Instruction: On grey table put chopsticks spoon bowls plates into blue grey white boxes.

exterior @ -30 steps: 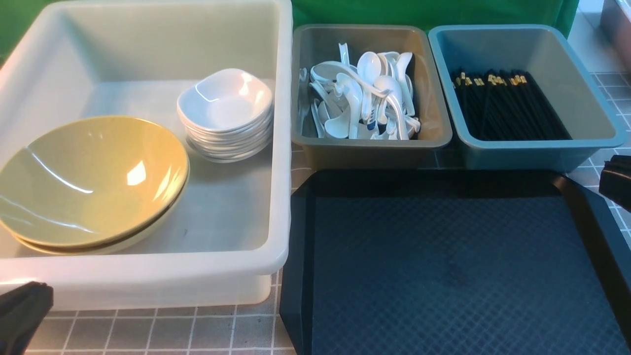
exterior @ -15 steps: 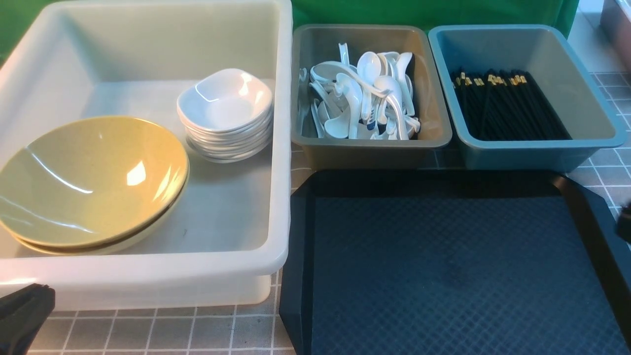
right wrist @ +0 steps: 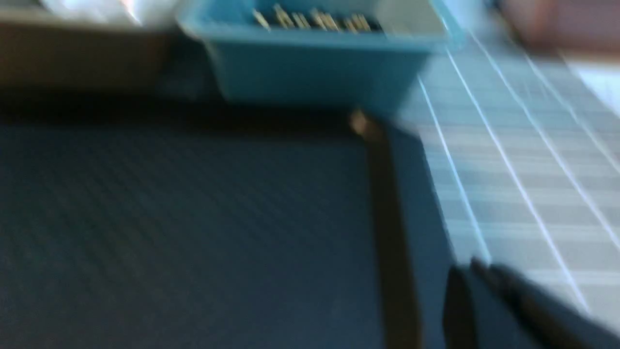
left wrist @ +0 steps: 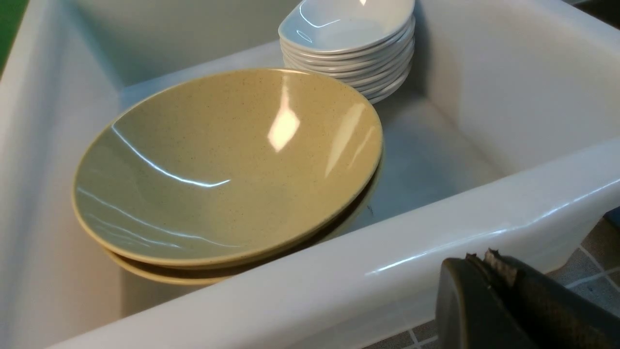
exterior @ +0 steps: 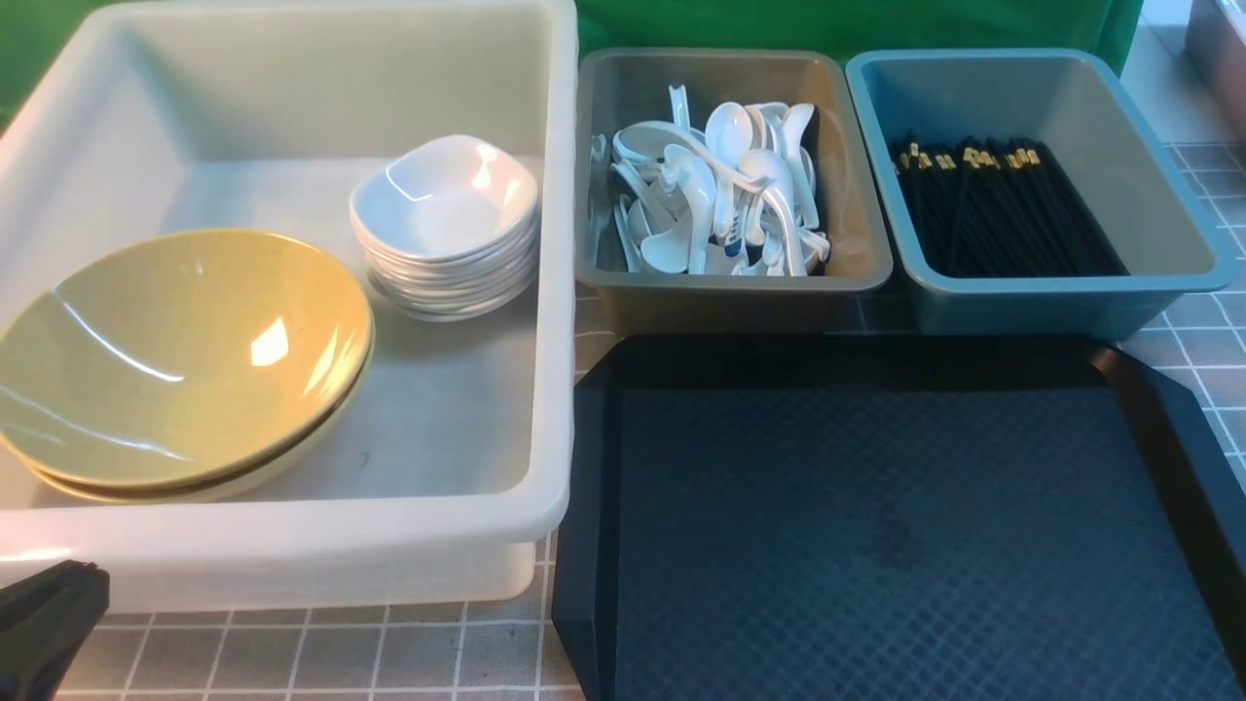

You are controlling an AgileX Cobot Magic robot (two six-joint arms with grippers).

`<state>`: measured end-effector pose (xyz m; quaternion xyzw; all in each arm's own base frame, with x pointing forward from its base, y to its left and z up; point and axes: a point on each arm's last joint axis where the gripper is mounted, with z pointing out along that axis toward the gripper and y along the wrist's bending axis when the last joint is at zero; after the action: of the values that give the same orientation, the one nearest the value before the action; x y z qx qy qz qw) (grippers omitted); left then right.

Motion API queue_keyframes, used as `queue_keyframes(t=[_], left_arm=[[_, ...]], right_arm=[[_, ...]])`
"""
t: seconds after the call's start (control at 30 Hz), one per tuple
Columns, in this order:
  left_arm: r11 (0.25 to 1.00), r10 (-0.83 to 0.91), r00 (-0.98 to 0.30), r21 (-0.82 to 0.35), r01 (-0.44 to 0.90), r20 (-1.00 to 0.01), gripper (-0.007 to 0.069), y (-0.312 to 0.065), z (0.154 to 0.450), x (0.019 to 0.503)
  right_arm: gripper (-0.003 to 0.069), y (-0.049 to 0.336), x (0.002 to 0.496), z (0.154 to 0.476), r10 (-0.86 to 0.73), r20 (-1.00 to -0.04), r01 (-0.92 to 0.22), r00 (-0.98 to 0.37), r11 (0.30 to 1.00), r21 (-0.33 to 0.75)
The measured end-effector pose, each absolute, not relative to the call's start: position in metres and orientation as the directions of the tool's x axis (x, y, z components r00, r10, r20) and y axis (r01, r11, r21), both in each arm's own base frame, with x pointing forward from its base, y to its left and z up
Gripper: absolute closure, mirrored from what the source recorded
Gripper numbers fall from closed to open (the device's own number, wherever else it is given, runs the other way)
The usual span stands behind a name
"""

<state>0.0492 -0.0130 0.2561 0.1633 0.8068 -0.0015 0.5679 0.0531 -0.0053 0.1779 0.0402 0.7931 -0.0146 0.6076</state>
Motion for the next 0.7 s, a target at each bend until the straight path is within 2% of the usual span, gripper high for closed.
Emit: queue_keyframes(t=[0.17, 0.7], left_arm=[[0.947, 0.261, -0.302, 0.182, 0.265, -0.917, 0.0636, -0.0131, 0.2557, 0.0493], [0.947, 0.261, -0.302, 0.182, 0.265, -0.917, 0.0636, -0.0131, 0.2558, 0.0493]], right_arm=[[0.066, -0.0059, 0.0516, 0.1761, 0.046, -0.954, 0.091, -0.296, 0.996, 0.02], [0.066, -0.0059, 0.0515, 0.1758, 0.045, -0.953, 0.091, -0.299, 0.996, 0.019]])
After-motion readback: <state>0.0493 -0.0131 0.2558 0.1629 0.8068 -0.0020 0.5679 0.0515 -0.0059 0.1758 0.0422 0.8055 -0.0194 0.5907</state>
